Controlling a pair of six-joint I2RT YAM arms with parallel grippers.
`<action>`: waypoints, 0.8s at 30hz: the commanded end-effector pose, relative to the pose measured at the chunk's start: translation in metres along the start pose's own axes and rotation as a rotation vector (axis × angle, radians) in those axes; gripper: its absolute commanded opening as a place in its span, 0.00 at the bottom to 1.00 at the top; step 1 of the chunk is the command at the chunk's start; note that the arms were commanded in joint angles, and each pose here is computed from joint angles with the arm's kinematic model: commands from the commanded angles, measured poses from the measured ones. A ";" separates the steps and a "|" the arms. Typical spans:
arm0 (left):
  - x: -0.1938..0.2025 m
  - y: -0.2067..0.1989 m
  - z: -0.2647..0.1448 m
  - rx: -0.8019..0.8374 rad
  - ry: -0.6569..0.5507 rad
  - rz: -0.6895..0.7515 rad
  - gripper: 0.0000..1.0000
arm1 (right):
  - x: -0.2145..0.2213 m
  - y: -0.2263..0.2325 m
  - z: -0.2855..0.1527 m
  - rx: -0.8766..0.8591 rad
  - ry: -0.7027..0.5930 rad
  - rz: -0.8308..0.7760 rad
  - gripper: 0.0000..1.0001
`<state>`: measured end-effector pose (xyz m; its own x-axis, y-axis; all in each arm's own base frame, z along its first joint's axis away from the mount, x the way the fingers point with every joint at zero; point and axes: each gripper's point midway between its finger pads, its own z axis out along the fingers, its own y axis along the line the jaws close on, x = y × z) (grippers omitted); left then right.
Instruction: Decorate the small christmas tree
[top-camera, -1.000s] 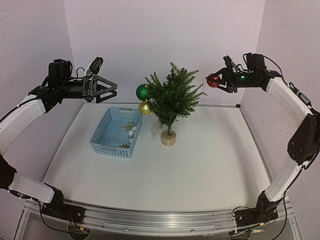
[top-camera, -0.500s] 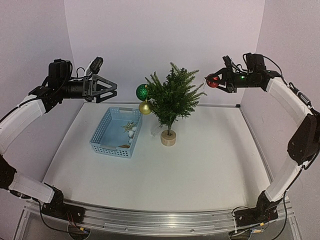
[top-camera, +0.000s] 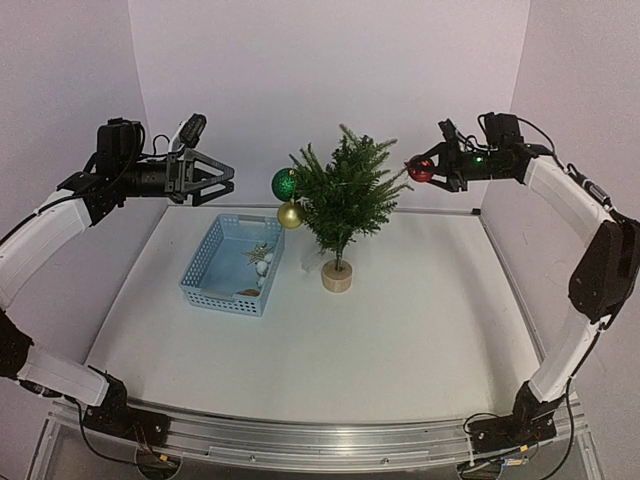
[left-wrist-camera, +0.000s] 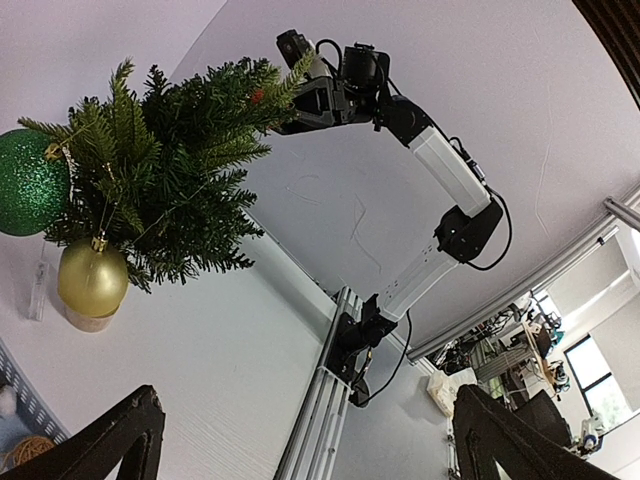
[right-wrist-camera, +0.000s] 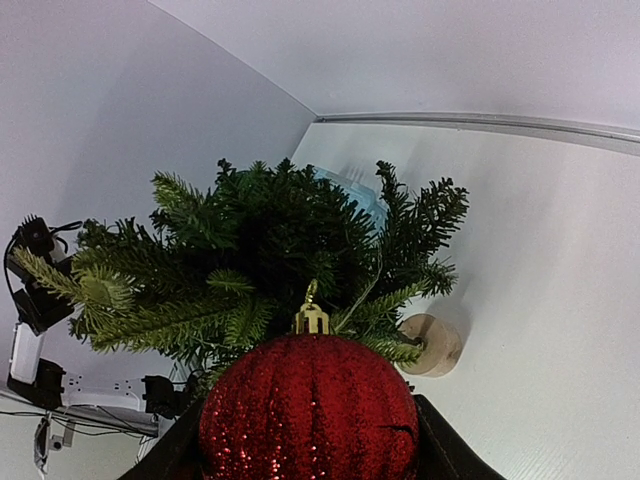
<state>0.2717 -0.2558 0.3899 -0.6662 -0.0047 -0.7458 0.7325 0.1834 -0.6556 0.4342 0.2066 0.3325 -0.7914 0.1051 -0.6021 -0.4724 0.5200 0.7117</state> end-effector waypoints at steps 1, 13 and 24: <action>-0.006 -0.012 -0.004 0.022 -0.016 0.053 0.99 | -0.013 0.022 -0.011 -0.022 -0.037 -0.067 0.29; -0.006 -0.012 -0.004 0.022 -0.017 0.052 1.00 | -0.016 -0.002 -0.009 0.045 -0.052 -0.004 0.29; -0.005 -0.010 -0.003 0.021 -0.015 0.049 1.00 | 0.001 -0.022 0.000 0.063 -0.015 0.066 0.28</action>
<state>0.2717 -0.2558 0.3899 -0.6662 -0.0049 -0.7458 0.7325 0.1836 -0.6555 0.4424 0.1963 0.3241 -0.8012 0.1455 -0.5805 -0.4157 0.5626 0.7146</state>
